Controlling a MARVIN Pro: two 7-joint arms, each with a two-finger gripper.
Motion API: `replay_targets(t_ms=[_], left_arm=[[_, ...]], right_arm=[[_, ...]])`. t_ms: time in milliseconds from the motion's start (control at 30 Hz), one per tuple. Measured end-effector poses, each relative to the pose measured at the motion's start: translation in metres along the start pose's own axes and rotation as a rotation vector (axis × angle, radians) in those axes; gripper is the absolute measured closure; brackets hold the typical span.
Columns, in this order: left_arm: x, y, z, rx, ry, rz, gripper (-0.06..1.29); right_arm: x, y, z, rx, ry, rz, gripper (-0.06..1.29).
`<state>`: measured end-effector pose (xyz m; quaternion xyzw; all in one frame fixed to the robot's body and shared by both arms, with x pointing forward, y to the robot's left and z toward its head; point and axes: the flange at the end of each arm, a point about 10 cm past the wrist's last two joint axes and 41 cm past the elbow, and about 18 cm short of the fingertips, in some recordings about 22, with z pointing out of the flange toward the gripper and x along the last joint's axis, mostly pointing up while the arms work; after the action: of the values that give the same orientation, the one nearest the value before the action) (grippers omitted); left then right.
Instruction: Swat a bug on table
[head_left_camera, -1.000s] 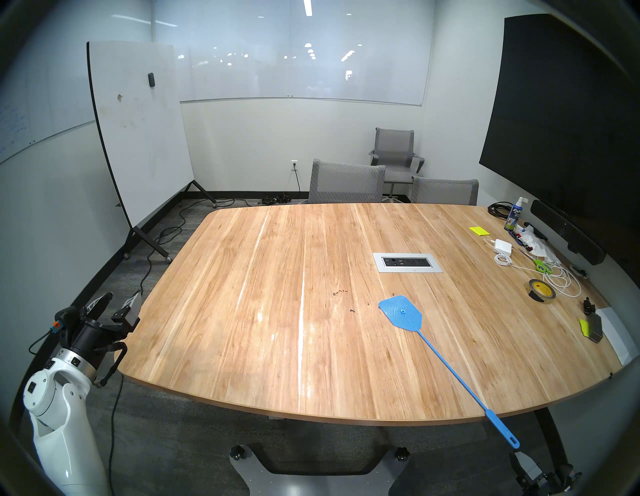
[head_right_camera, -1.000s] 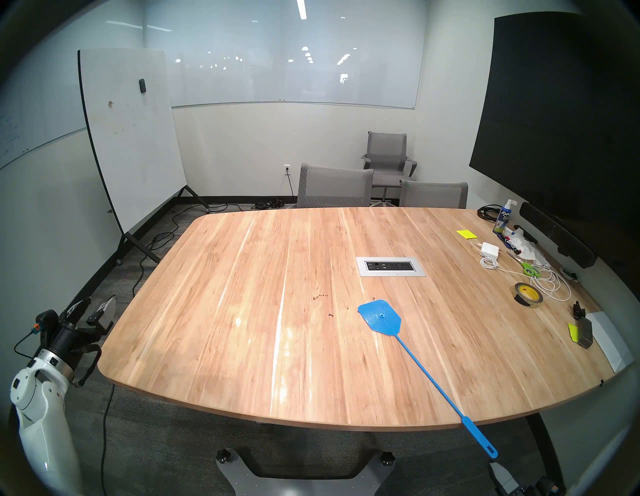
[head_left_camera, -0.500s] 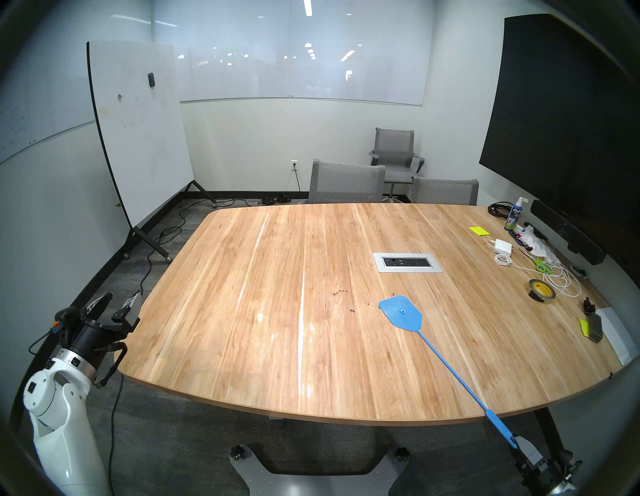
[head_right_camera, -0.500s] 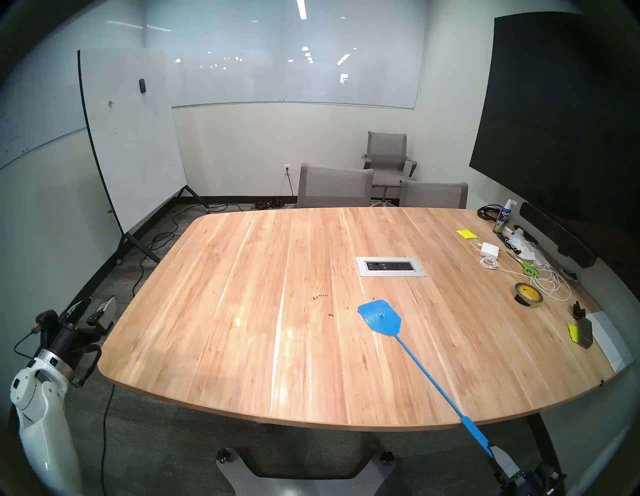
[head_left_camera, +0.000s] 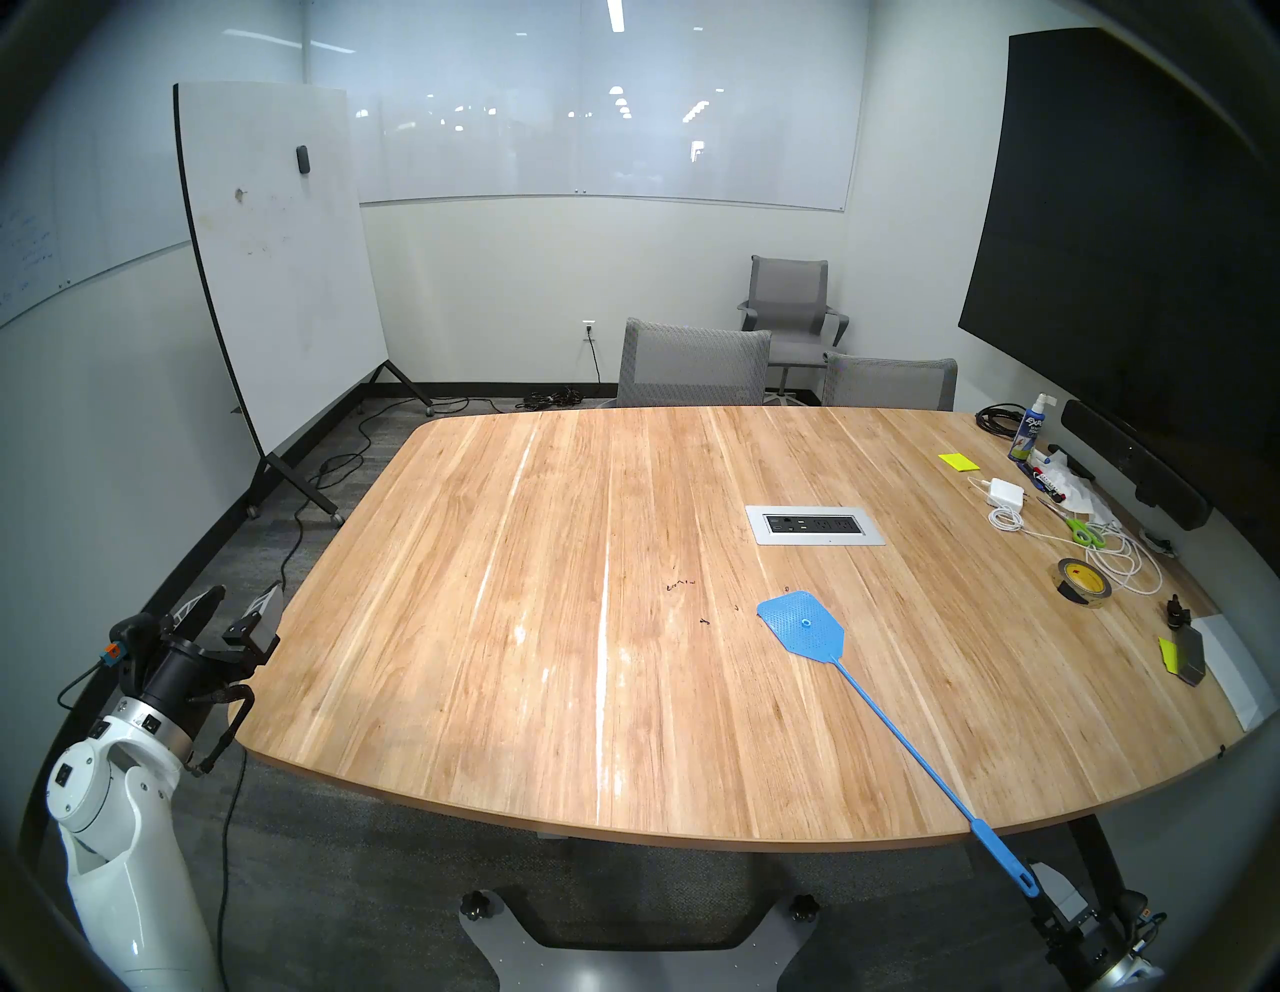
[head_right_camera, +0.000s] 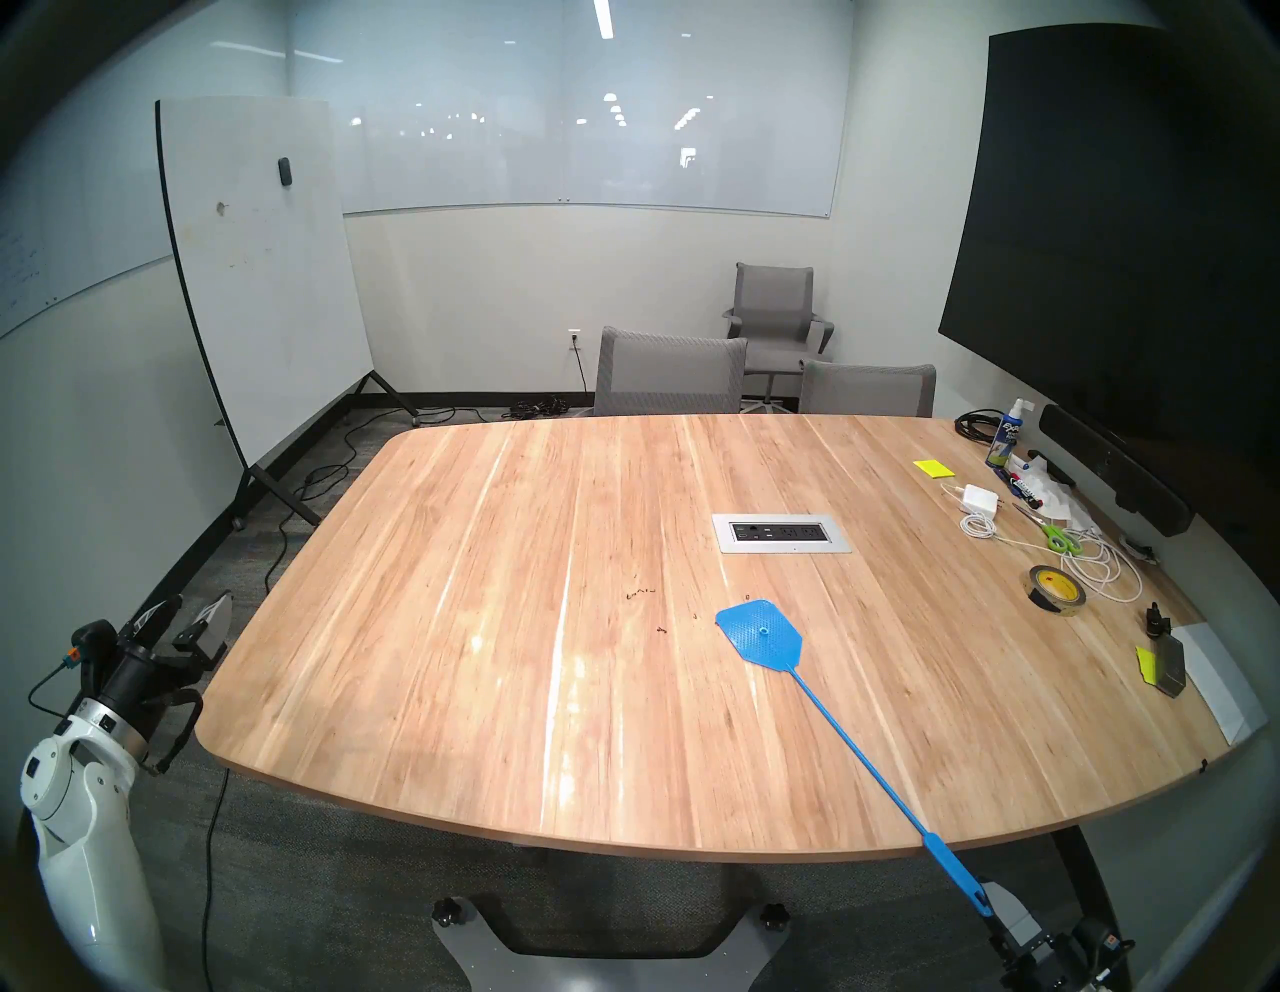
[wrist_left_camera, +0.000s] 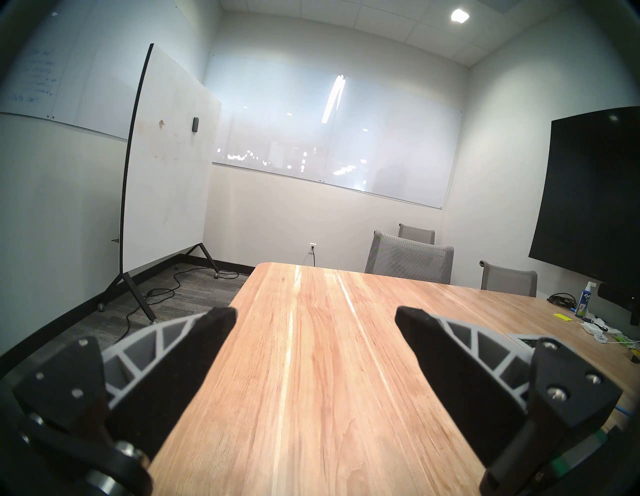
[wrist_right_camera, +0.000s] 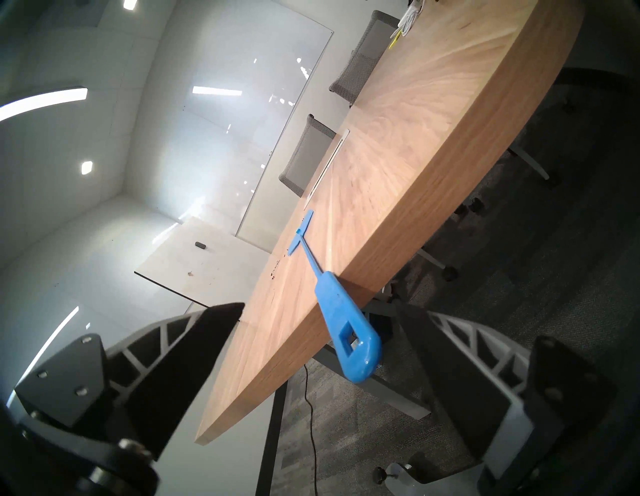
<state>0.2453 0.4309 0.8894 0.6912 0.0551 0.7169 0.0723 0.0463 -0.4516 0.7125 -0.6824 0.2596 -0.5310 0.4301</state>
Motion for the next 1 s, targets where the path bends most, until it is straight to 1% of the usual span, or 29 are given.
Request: replay_targets(t_ms=[600,867,967,1000], left_arm=[[0.0,0.0,0.0,0.001,0.0,0.0,-0.02],[0.0,0.0,0.0,0.0,0.0,0.0,-0.02],[0.0,0.0,0.0,0.0,0.0,0.0,-0.02],[0.0,0.0,0.0,0.0,0.0,0.0,-0.02]], right_arm=[[-0.005,-0.005,0.013,0.039,-0.017,-0.009,0.0],[-0.007,-0.009,0.013,0.033,-0.009,-0.019,0.0],[-0.009,-0.009,0.012,0.027,-0.007,-0.021,0.99],[-0.01,-0.009,0.011,0.024,-0.005,-0.024,1.21]])
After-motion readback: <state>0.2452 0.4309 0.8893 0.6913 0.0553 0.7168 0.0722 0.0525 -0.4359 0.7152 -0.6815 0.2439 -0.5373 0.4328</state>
